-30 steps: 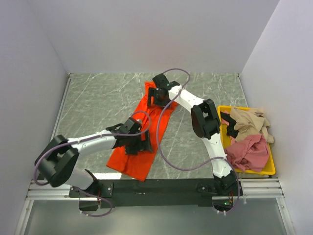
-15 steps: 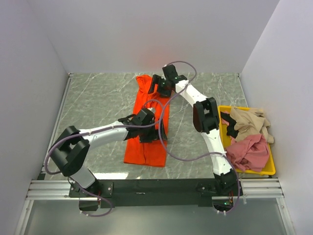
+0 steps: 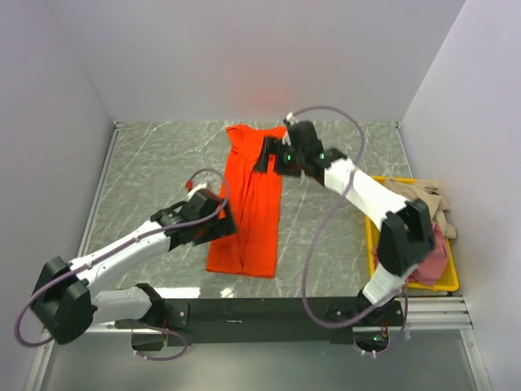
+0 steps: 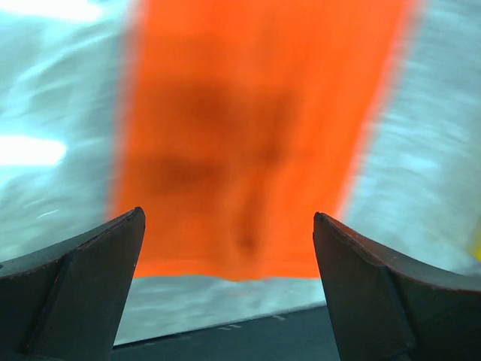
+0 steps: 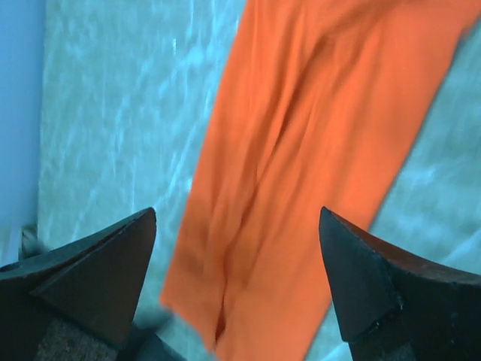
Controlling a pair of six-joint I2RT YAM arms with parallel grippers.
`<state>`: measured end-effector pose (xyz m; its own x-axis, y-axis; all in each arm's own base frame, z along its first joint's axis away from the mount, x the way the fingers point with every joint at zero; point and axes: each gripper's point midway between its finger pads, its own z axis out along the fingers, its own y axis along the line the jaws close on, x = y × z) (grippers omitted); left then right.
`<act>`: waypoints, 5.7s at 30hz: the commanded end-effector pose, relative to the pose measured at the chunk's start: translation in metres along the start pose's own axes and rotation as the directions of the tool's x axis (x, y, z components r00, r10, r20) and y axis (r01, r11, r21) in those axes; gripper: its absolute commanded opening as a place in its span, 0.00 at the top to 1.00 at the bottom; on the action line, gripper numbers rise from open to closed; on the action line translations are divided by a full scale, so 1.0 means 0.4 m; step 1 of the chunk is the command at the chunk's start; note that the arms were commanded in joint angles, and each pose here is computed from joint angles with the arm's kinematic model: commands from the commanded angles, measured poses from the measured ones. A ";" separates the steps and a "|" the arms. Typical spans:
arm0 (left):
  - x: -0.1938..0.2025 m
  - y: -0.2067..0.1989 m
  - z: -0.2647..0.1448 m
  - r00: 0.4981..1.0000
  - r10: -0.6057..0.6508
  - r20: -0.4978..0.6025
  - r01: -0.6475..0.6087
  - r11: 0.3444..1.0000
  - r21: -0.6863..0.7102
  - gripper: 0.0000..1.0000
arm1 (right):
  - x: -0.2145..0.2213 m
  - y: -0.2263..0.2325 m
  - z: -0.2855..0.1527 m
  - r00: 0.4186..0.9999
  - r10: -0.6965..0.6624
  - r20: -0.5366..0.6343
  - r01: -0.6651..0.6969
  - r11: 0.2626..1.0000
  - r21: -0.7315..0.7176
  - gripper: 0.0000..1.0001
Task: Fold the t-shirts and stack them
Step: Fold the tshirt
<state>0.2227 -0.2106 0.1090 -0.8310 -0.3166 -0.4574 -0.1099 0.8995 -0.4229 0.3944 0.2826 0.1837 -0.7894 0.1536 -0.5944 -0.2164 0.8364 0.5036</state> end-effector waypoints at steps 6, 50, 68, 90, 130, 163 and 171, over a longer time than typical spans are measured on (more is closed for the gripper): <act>0.135 0.219 0.020 0.973 -0.199 -0.114 0.178 0.969 -0.174 0.02 | 0.445 -0.022 -0.063 0.957 -0.023 -0.290 0.039 0.998 0.048 0.07; 0.197 0.192 0.025 0.962 -0.217 -0.164 0.222 0.975 0.012 0.99 | 0.750 -0.051 -0.149 0.835 -0.074 -0.545 0.082 0.997 -0.009 0.93; -0.187 0.013 0.055 0.962 -0.178 0.206 0.165 0.983 0.077 0.99 | 0.374 -0.046 -0.051 0.982 -0.080 -0.171 0.092 0.994 0.067 1.00; -0.554 -0.086 0.314 0.962 -0.135 0.237 0.091 0.978 0.189 0.99 | 0.000 -0.159 0.148 1.000 0.008 -0.012 -0.006 0.990 0.144 1.00; -0.265 0.085 0.259 0.967 -0.245 0.065 0.238 0.966 0.105 0.12 | 0.294 -0.190 0.060 0.974 0.071 -0.214 -0.049 0.993 0.107 0.20; 0.078 0.151 0.139 0.984 -0.118 -0.136 0.113 0.993 -0.044 0.99 | 0.631 -0.216 -0.115 0.874 0.131 -0.468 -0.062 0.985 0.160 1.00; 0.159 0.070 -0.015 0.975 -0.139 -0.175 0.159 0.981 0.107 0.99 | 0.701 -0.137 -0.229 0.855 0.134 -0.501 -0.089 0.990 0.113 1.00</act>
<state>0.1703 -0.2022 0.0560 -0.9021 -0.3371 -0.2693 -0.1531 0.8335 -0.5308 0.1352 0.2339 0.0304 -0.9896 -0.0722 -0.1246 -0.1226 0.8761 0.4663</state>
